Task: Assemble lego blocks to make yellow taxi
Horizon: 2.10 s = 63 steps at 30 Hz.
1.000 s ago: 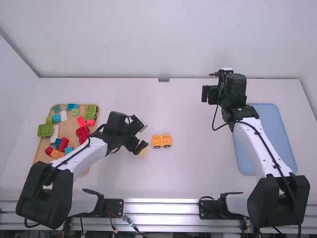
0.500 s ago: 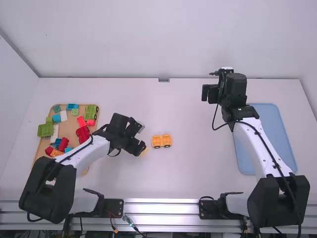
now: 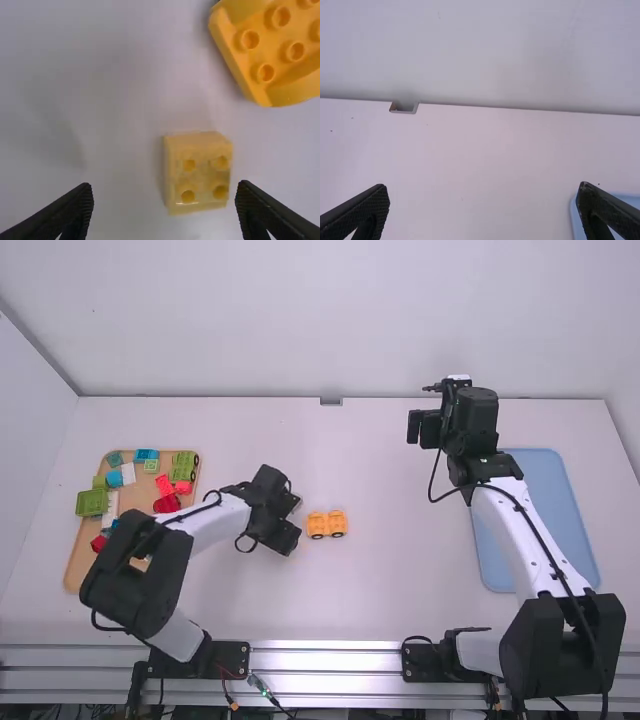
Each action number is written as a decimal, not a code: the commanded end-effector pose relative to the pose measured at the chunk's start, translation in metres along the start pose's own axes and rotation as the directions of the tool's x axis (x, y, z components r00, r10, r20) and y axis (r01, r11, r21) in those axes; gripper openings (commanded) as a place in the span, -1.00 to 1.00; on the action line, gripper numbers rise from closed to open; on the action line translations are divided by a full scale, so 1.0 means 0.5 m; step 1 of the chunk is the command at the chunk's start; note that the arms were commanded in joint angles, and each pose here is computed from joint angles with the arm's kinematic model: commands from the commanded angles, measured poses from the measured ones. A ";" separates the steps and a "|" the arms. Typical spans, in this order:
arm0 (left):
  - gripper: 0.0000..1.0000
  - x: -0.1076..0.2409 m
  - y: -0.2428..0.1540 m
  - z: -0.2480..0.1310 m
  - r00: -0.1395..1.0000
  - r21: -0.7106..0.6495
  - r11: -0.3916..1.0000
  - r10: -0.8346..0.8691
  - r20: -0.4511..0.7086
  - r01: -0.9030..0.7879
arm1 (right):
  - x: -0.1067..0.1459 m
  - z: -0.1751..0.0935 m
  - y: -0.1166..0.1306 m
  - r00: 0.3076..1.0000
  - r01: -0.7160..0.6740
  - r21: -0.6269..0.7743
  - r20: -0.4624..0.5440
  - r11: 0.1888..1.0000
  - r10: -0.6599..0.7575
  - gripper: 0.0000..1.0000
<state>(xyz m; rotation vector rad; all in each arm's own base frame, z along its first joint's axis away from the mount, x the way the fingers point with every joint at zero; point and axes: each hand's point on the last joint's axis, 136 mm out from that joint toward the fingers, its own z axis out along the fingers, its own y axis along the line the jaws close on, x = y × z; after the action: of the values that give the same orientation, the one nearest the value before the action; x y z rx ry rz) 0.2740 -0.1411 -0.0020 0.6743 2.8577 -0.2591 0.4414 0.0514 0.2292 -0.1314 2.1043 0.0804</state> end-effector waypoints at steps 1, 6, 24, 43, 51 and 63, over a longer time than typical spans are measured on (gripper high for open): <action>0.61 -0.015 0.000 -0.006 1.000 -0.079 0.997 0.007 0.010 -0.007 | -0.026 0.001 0.002 1.000 0.000 -0.002 0.023 1.000 0.000 0.98; 0.42 -0.008 0.008 0.005 0.999 -0.094 0.995 -0.041 -0.006 0.040 | -0.026 0.001 0.002 1.000 0.000 -0.002 0.022 1.000 0.000 0.97; -0.08 0.012 0.007 0.034 0.999 -0.092 0.995 -0.026 -0.020 0.025 | -0.027 0.001 0.002 1.000 0.000 -0.003 0.023 1.000 0.000 0.98; -0.47 0.031 0.026 0.042 0.925 -0.071 0.923 0.372 -0.082 -0.378 | -0.025 0.001 0.002 1.000 0.002 -0.002 0.019 1.000 -0.002 0.98; -0.95 0.001 0.067 0.033 0.830 -0.014 0.830 0.557 0.034 -0.557 | -0.022 0.001 0.002 1.000 -0.001 -0.003 0.014 1.000 0.001 0.97; -0.78 -0.020 0.045 0.021 0.543 0.001 0.550 0.825 0.157 -0.835 | -0.026 0.001 0.003 1.000 0.000 -0.004 0.022 1.000 0.000 0.98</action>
<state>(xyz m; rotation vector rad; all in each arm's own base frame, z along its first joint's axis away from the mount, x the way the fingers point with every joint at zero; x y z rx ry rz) 0.3032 -0.1174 -0.0106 1.6844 2.2128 -0.1645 0.4411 0.0517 0.2283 -0.1343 2.1075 0.0814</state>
